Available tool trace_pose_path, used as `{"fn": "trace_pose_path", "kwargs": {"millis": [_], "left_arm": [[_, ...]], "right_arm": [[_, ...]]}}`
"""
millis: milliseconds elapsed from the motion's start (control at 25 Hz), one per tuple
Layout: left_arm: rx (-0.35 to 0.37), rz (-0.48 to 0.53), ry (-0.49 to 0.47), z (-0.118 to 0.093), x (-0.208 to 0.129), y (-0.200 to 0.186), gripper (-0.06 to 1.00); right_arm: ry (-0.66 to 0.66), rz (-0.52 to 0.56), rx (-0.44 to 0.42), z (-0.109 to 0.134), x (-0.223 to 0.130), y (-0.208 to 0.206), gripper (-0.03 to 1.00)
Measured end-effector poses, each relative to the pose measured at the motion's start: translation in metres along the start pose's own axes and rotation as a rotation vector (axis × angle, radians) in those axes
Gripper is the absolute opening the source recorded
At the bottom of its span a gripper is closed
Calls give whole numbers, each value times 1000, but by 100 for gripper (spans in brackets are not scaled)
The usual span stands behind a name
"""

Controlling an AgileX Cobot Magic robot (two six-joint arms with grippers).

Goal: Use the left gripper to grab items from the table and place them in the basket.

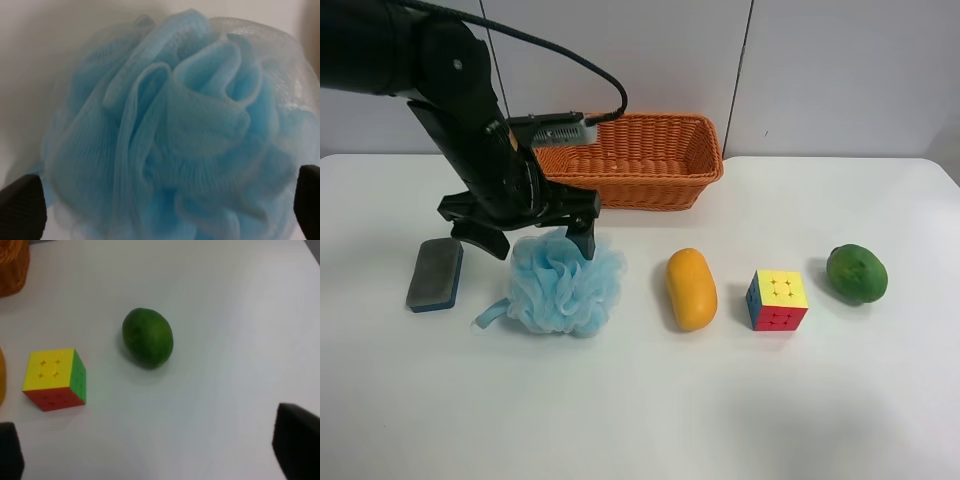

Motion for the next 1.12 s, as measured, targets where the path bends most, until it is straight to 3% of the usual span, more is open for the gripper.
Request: {"fn": "trace_pose_path", "kwargs": {"millis": [480,600,680,720,1120], "left_arm": [[44,93,-9,7,-2,72,99],[49,103,-10,8,-3,78,85],[49,104,-10,8,-3,79,59],[49,103,-10,8,-3,79,53],[46,93,-2,6,0,71,52]], "right_arm": [[0,0,0,0,0,0,99],[0,0,0,0,0,0,99],[0,0,0,0,0,0,99],[0,0,0,0,0,0,99],[0,0,0,0,0,0,99]]}}
Point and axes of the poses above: a point on each arm's last joint axis where the gripper is mounted, y pointing out along that axis toward the gripper, z along the wrist's bending axis when the last joint is at zero, x = y × z, the point moved 2 cm from there along y, pointing out along that axis toward the gripper, and after that the axes turned 4 degrees about y, right-handed, at the moved point
